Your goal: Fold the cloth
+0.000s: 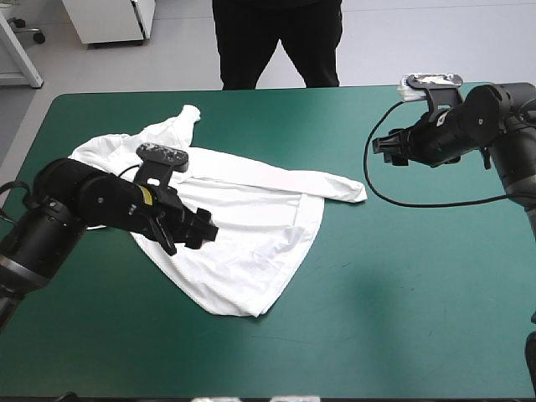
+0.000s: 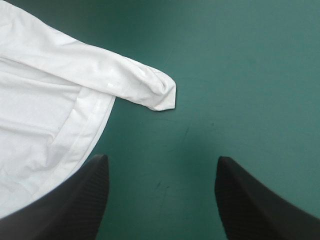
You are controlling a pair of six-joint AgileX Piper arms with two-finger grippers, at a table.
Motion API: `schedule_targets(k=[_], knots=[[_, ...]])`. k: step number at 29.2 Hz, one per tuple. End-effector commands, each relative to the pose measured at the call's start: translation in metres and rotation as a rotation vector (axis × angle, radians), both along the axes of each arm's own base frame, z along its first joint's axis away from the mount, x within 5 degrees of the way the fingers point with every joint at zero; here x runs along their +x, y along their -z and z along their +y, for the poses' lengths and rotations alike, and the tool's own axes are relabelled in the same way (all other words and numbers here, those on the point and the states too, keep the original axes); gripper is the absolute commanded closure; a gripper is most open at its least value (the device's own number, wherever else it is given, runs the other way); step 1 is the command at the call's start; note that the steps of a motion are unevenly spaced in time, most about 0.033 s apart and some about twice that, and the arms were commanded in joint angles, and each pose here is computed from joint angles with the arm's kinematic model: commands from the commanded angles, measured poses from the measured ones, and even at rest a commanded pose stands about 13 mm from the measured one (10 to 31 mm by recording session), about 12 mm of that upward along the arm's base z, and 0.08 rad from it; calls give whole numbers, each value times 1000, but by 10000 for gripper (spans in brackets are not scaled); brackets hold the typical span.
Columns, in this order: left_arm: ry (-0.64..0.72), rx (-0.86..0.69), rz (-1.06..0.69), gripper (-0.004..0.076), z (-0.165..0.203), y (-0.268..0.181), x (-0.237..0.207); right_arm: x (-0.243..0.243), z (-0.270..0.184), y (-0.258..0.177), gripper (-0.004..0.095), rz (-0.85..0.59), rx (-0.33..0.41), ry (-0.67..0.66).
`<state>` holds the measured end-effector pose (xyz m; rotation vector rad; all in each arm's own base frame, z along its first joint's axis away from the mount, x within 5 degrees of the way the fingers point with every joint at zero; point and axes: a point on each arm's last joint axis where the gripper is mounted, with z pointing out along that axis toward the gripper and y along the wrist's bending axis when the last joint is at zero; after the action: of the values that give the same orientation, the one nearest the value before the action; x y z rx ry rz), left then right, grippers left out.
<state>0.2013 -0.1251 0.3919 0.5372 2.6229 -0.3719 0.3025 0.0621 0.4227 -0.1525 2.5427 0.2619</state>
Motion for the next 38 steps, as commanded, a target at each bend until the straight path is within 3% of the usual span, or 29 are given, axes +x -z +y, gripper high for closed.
schedule_targets(k=[1,9,18,38], knots=[[-6,-15,95,162,-11,9,-20,-12,-3,-19,332,-63,18,3],[152,163,188,162,-48,57,-33,-12,-3,-19,332,-63,16,4],[269,231,219,165,-75,89,-29,-12,-3,-19,332,-63,16,4],[347,282,280,199,-100,175,-10,-12,-3,-19,332,-63,16,4]])
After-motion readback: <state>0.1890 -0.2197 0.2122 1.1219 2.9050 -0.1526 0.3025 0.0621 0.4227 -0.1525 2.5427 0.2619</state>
